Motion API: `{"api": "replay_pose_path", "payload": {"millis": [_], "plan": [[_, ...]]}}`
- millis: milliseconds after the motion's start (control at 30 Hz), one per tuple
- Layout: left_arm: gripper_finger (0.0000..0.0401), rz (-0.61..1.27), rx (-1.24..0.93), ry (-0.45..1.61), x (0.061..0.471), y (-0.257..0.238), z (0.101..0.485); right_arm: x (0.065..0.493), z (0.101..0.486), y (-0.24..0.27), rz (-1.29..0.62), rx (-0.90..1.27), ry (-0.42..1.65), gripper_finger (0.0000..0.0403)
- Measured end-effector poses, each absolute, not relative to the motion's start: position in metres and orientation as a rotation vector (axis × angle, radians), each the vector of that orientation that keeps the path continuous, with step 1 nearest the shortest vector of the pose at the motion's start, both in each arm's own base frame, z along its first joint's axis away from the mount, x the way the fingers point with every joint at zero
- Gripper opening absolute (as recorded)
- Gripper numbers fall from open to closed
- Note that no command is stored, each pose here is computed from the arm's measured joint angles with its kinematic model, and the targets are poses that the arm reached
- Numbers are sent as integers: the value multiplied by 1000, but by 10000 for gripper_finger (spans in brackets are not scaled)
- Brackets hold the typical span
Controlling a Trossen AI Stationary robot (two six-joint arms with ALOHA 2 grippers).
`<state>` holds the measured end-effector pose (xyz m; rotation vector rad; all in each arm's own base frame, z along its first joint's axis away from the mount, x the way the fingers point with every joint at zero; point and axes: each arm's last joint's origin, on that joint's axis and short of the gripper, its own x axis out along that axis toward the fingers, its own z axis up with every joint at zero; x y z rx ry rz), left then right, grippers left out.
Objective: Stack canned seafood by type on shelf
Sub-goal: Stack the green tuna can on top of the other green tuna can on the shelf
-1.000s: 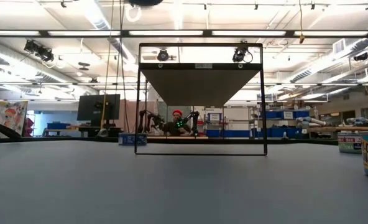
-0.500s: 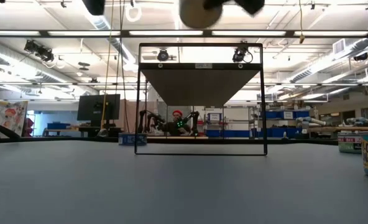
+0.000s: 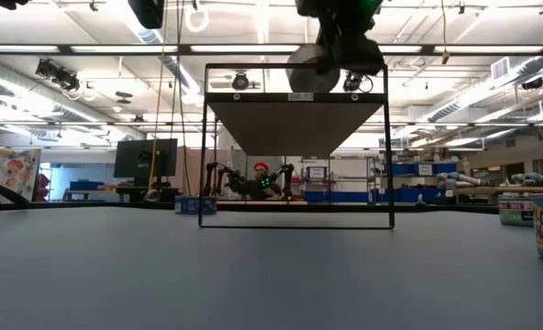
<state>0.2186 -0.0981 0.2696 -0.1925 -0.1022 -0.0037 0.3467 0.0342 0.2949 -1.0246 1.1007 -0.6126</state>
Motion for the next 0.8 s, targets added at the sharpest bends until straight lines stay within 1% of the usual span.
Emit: {"api": "replay_pose_path", "payload": {"millis": [300,433,633,800], "plan": [[102,10,-195,-103,219,-98,270,349,293,21,-534,-969,1136,143],[102,12,-197,-105,219,-98,270,349,292,20,-537,-970,1139,144],[102,11,-213,-105,219,-98,270,347,290,14,-512,-921,1162,171],[102,11,-216,-105,219,-98,270,346,289,12,-499,-901,1178,182]]}}
